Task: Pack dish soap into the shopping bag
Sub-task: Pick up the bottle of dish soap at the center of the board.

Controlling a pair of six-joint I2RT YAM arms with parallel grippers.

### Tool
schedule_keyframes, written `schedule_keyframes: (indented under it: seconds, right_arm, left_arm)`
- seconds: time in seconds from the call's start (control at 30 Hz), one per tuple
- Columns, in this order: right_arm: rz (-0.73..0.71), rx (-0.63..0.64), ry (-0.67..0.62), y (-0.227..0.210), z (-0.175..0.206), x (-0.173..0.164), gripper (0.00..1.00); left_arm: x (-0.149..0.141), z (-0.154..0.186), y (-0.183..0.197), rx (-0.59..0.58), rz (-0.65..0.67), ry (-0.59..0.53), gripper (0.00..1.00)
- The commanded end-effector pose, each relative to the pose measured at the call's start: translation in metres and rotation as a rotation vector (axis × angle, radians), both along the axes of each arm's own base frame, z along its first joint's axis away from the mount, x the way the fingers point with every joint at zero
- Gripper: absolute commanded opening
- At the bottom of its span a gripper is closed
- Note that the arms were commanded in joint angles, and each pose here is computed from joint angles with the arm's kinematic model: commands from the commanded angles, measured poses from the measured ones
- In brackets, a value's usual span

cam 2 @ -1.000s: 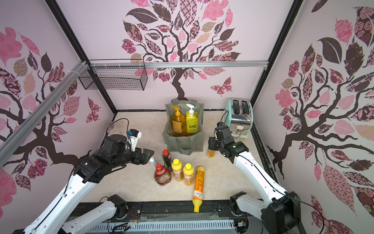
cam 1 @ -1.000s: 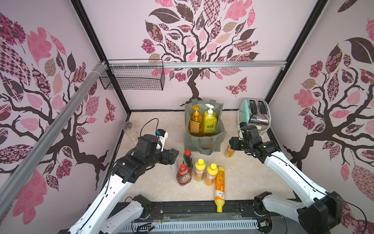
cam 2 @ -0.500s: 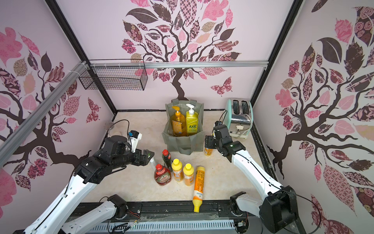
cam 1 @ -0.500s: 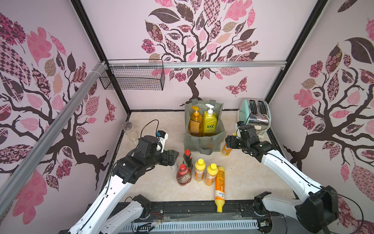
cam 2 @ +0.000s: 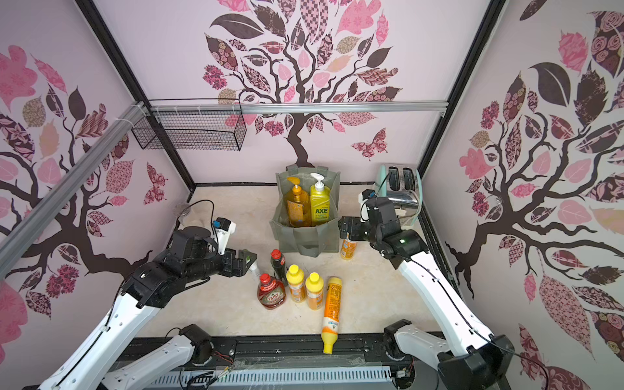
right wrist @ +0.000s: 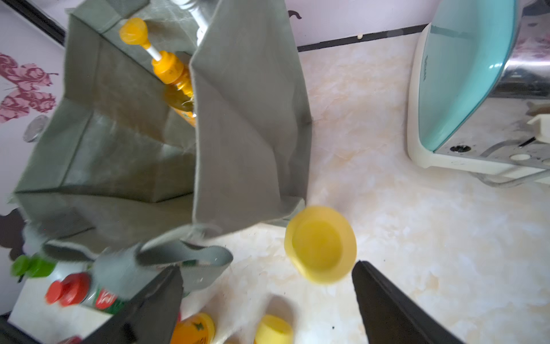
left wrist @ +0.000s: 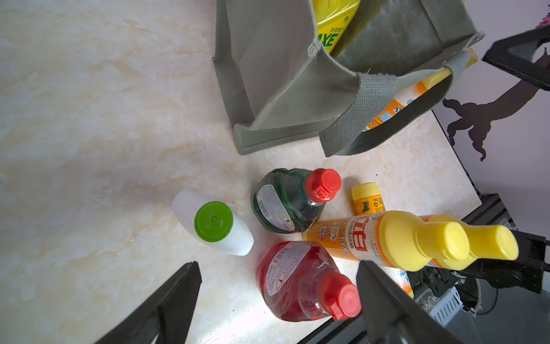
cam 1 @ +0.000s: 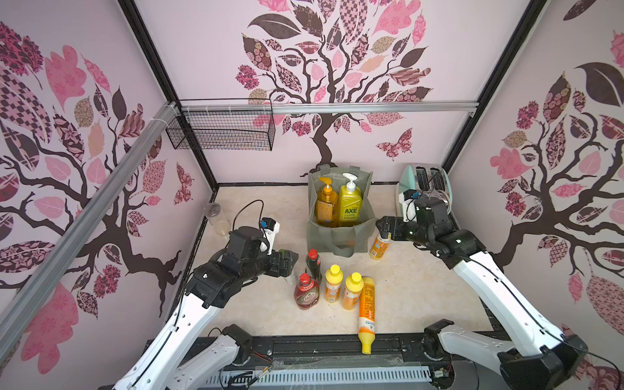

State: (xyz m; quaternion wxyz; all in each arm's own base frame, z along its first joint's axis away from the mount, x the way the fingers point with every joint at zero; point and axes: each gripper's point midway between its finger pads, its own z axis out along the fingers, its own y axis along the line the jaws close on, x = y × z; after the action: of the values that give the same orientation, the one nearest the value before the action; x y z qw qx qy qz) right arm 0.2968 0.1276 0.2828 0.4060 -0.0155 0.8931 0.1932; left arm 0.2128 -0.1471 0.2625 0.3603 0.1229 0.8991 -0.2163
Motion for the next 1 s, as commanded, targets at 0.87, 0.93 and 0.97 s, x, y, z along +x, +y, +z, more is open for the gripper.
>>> schedule_keyframes:
  seconds: [0.87,0.93,0.97]
  right_arm:
    - [0.064,0.087,0.539,0.035,-0.199,-0.113,0.86]
    - [0.067,0.084,0.544,0.038,-0.203,-0.114,0.85]
    - [0.065,0.079,0.548,0.039,-0.206,-0.114,0.85]
  left_arm:
    - [-0.006,-0.017,-0.002,-0.014,-0.020,0.018,0.88]
    - [-0.005,-0.017,-0.002,-0.015,-0.020,0.015,0.88]
    - [-0.005,-0.017,-0.002,-0.016,-0.021,0.015,0.88]
